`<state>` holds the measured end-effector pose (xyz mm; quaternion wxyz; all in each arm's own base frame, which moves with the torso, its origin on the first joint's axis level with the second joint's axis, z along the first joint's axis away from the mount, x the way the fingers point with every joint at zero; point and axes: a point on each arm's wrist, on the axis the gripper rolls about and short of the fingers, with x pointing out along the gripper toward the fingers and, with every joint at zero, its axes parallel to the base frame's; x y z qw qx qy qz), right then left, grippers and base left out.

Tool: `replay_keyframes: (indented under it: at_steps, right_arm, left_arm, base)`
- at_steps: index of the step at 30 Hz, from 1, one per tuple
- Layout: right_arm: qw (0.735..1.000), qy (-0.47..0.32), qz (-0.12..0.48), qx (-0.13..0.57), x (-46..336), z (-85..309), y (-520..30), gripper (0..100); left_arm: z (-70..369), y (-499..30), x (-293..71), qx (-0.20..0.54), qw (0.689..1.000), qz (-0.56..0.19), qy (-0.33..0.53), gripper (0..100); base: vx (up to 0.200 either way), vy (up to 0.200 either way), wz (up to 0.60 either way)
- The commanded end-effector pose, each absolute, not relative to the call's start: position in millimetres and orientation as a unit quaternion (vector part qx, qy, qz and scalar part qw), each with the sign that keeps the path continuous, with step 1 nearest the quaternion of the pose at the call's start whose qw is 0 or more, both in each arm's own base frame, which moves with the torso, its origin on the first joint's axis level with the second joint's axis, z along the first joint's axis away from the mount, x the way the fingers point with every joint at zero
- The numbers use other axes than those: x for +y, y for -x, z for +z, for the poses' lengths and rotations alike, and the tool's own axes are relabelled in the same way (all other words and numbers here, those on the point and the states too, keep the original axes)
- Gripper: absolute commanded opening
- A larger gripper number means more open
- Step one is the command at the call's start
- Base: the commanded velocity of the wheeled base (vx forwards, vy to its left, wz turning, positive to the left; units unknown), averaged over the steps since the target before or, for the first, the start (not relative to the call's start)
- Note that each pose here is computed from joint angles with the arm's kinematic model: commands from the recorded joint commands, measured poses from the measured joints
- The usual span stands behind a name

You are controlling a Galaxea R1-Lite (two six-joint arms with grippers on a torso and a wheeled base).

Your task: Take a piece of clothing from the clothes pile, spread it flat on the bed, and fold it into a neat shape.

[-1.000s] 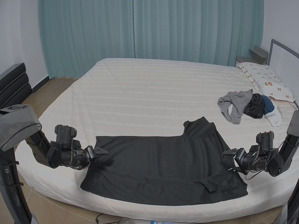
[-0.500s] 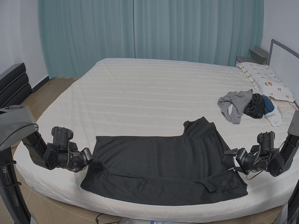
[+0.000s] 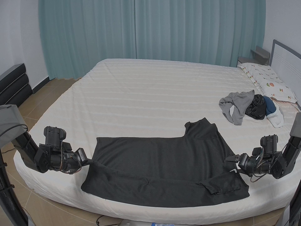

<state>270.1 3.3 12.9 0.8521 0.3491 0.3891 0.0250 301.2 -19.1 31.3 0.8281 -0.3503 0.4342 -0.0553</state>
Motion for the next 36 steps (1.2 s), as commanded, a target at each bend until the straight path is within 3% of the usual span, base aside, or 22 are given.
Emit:
replay_keyframes:
  at_steps: [1, 12, 25, 36]
  right_arm:
    - [0.852, -0.335, 0.04, 0.401, 2.1, 5.0, -272.0, 100]
    - [0.853, -0.295, 0.079, 0.423, 3.5, -9.1, -272.9, 100]
    - [0.874, -0.275, 0.08, 0.393, -6.5, -16.7, -278.2, 100]
    - [0.87, -0.267, 0.083, 0.405, -6.0, -20.4, -269.5, 100]
  left_arm:
    - [40.8, -295.0, -17.0, 0.424, 0.833, -0.057, 0.352, 0]
    - [40.5, -293.1, -17.1, 0.426, 0.831, -0.058, 0.353, 0]
    - [40.6, -292.6, -17.0, 0.426, 0.831, -0.058, 0.353, 0]
    - [40.9, -293.0, -17.1, 0.426, 0.831, -0.058, 0.353, 0]
  base:
    - [0.0, 0.0, 0.0]
    - [0.0, 0.0, 0.0]
    - [0.0, 0.0, 0.0]
    - [0.0, 0.0, 0.0]
